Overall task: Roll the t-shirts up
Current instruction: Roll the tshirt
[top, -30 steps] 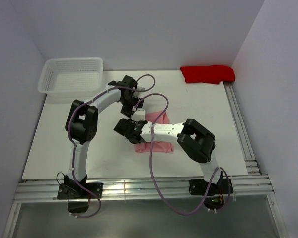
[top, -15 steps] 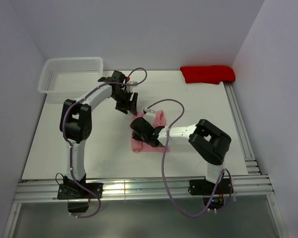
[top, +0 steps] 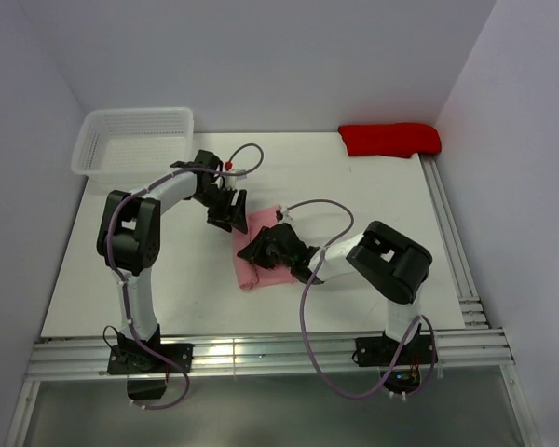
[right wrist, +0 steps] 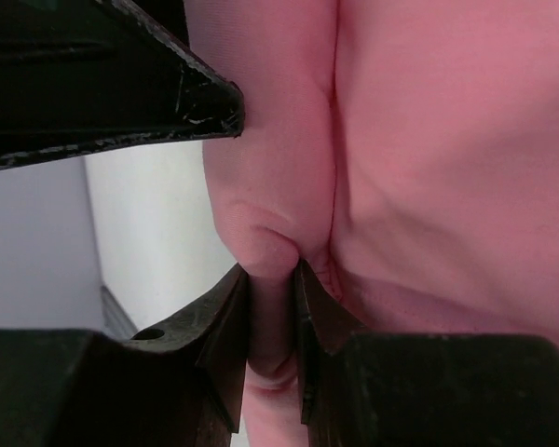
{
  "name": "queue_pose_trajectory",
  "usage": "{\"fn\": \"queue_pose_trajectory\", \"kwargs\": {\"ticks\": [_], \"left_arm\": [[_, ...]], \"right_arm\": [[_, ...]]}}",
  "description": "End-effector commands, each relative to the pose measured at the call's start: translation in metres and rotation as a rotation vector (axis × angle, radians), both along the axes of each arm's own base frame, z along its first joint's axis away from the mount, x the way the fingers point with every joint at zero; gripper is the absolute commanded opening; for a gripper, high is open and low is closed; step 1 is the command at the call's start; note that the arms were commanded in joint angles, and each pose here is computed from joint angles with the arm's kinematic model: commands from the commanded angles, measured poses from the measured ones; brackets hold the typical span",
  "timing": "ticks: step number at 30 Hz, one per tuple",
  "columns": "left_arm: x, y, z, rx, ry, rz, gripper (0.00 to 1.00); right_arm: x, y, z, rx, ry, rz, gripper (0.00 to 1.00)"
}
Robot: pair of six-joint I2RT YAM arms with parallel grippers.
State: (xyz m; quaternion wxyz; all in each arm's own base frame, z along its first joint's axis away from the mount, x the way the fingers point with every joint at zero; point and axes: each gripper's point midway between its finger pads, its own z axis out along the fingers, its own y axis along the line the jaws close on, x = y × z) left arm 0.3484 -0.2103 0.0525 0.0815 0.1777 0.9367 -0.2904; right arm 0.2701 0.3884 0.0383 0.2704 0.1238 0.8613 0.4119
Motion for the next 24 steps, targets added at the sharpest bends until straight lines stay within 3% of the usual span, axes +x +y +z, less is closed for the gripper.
{"fn": "queue_pose_trajectory", "kwargs": {"ticks": [1, 5, 8, 12, 15, 24], "left_arm": [[0.008, -0.009, 0.014, -0.085, -0.082, -0.034, 0.7], [0.014, -0.009, 0.003, -0.088, -0.081, -0.006, 0.66], [0.023, -0.006, -0.008, -0.056, -0.07, 0.03, 0.52], [0.036, 0.0, -0.011, 0.012, -0.063, 0.083, 0.21], [0.04, 0.008, -0.014, 0.083, -0.066, 0.105, 0.12], [0.032, 0.01, -0.018, 0.163, -0.061, 0.065, 0.09]], "right_arm": [[-0.008, 0.004, -0.002, 0.103, 0.054, 0.021, 0.23], [-0.007, -0.003, -0.012, 0.126, 0.093, -0.002, 0.23], [-0.007, -0.003, -0.014, 0.121, 0.104, -0.01, 0.25], [-0.009, -0.011, -0.024, 0.032, 0.115, -0.033, 0.38], [-0.007, -0.017, -0.023, -0.057, 0.09, -0.051, 0.45], [-0.016, -0.028, -0.002, -0.397, -0.015, -0.072, 0.57]]}}
